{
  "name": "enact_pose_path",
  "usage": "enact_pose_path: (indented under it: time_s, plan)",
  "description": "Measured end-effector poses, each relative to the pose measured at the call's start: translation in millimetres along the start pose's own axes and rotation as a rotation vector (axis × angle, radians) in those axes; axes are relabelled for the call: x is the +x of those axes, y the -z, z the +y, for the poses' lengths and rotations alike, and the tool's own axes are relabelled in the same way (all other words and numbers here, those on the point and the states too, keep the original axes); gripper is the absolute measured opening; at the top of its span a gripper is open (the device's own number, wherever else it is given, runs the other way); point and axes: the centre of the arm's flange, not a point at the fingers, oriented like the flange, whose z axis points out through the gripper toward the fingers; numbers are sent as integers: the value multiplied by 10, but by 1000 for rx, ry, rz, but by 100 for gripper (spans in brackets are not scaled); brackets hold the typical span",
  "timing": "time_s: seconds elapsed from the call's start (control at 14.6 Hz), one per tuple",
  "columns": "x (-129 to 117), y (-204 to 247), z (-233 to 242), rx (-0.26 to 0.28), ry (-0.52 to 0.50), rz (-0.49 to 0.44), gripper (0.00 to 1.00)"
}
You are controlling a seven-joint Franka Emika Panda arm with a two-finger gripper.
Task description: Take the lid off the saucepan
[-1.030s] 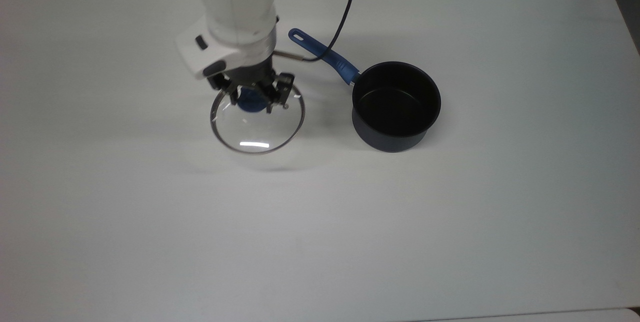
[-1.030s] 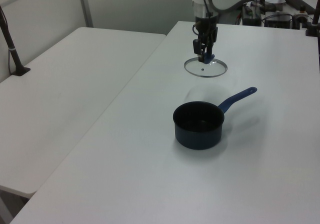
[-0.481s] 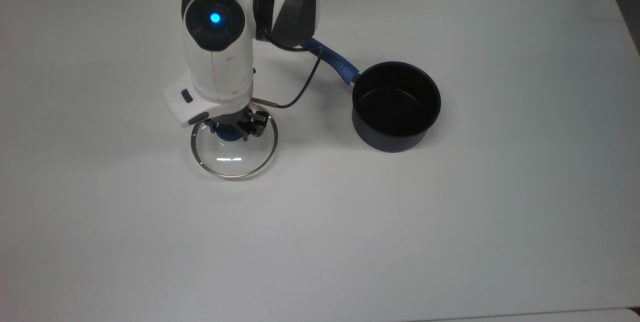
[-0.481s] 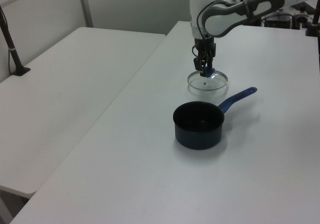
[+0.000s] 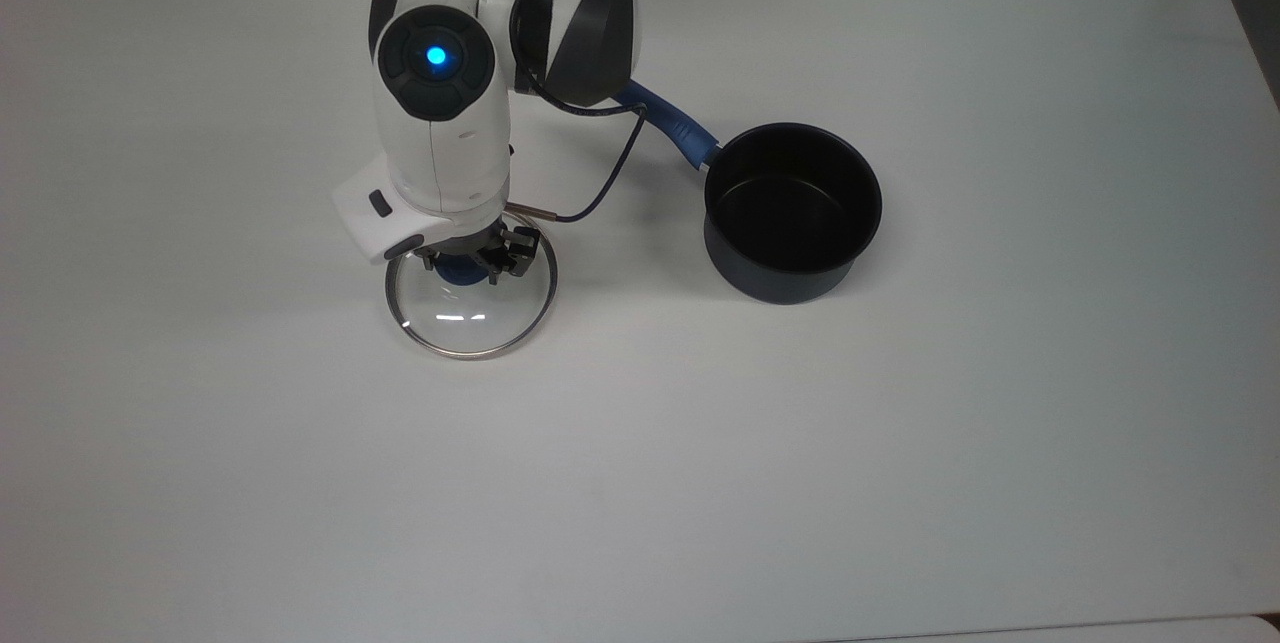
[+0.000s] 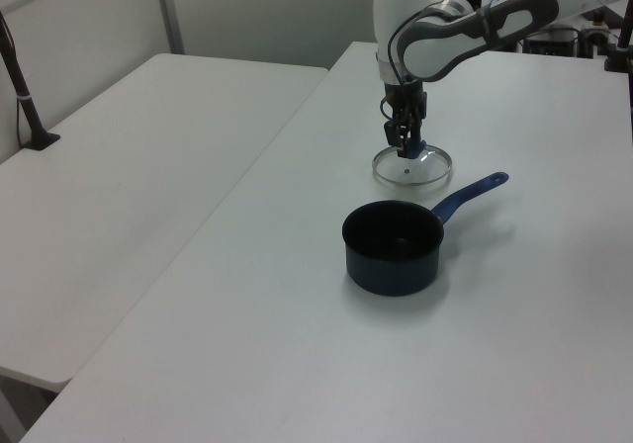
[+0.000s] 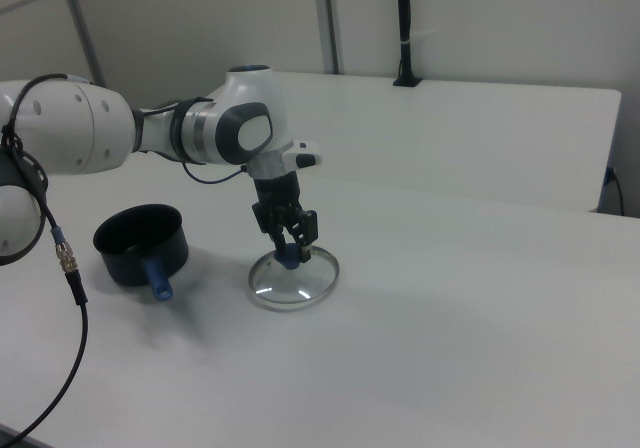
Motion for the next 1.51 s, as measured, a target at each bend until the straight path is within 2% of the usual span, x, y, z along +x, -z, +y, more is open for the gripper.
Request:
enact_pose_path:
  time_s: [0.34, 0.48, 0.55, 0.76, 0.89, 1.1, 1.24, 1.51]
  plan:
    - [2, -18, -7, -1, 2, -2, 68]
    - [2, -24, -9, -1, 2, -3, 79]
    - [2, -30, -11, -1, 3, -4, 79]
    - [4, -38, -19, -1, 4, -5, 99]
    - [22, 32, -28, 1, 5, 9, 100]
    - [1, 374, 10, 12, -8, 39, 100]
    - [-98, 700, 76, 20, -15, 32, 100]
    - [-450, 1336, 230, 36, -24, -24, 100]
